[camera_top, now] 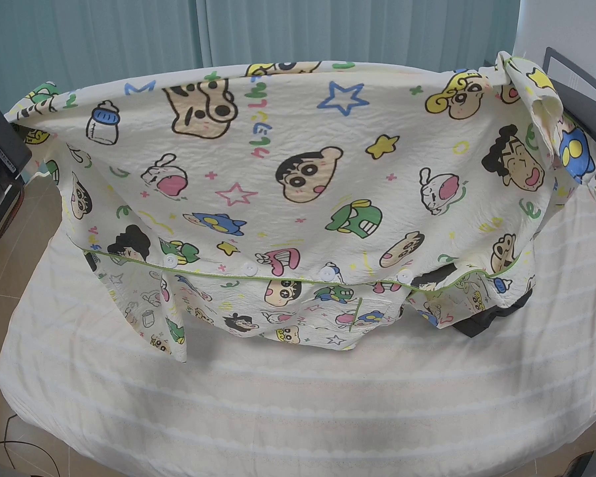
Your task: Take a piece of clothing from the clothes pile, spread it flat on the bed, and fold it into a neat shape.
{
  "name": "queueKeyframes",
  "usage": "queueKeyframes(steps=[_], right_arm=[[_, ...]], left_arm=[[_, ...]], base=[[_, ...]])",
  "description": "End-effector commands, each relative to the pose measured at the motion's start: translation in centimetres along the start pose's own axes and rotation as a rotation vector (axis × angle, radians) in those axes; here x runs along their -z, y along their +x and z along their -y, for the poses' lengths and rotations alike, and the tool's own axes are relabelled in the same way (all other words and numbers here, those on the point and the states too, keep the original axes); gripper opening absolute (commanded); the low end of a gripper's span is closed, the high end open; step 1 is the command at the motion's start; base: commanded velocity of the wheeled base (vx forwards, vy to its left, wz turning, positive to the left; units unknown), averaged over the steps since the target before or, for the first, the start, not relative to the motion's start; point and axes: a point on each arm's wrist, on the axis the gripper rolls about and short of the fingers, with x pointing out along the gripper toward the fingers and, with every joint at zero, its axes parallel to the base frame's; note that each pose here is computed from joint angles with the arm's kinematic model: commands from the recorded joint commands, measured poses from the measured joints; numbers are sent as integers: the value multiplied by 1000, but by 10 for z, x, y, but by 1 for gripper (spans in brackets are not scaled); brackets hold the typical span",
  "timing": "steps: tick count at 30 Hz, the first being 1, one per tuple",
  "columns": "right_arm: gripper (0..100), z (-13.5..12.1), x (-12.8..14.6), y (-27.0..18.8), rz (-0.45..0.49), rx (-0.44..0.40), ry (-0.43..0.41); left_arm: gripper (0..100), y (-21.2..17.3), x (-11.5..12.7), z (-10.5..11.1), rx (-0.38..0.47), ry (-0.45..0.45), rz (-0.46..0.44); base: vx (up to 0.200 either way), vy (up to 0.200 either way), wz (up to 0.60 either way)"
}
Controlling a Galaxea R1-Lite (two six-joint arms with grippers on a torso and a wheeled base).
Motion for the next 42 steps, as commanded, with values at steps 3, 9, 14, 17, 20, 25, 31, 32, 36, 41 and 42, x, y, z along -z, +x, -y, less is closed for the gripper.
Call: queueKeyframes(steps=[3, 9, 14, 17, 20, 25, 31, 32, 36, 41, 42], right_arm=[[0, 1, 2, -1, -6, 3, 3], [0, 1, 4, -1, -13, 4, 3], [0, 2, 5, -1, -18, 6, 4], [0, 2, 5, -1, -18, 6, 4], [0, 2, 6, 0, -25, -1, 4], [0, 2, 6, 0, -27, -5, 4], [0, 3, 6, 1, -29, -4, 5], [0, 2, 7, 1, -31, -5, 5], [0, 2, 7, 1, -31, -5, 5], [0, 2, 7, 0, -32, -9, 5], [0, 2, 7, 0, -32, -9, 5]], left_arm=[[0, -1, 2, 0, 3, 1, -8], [0, 0, 5, -1, -9, 5, -17], [0, -1, 5, -1, -2, 4, -17], [0, -1, 5, -1, -5, 4, -16], [0, -1, 4, -1, -7, 4, -15], [0, -1, 4, -2, -10, 5, -15], [0, -1, 4, -3, -15, 8, -14], [0, -1, 4, -3, -16, 8, -13], [0, -1, 5, -3, -17, 9, -16], [0, -1, 5, -3, -17, 11, -16], [0, -1, 5, -3, -18, 12, -15]], base=[[0, 0, 0], [0, 0, 0], [0, 80, 0], [0, 200, 0], [0, 200, 0], [0, 200, 0], [0, 200, 0], [0, 200, 0], [0, 200, 0], [0, 200, 0], [0, 200, 0]])
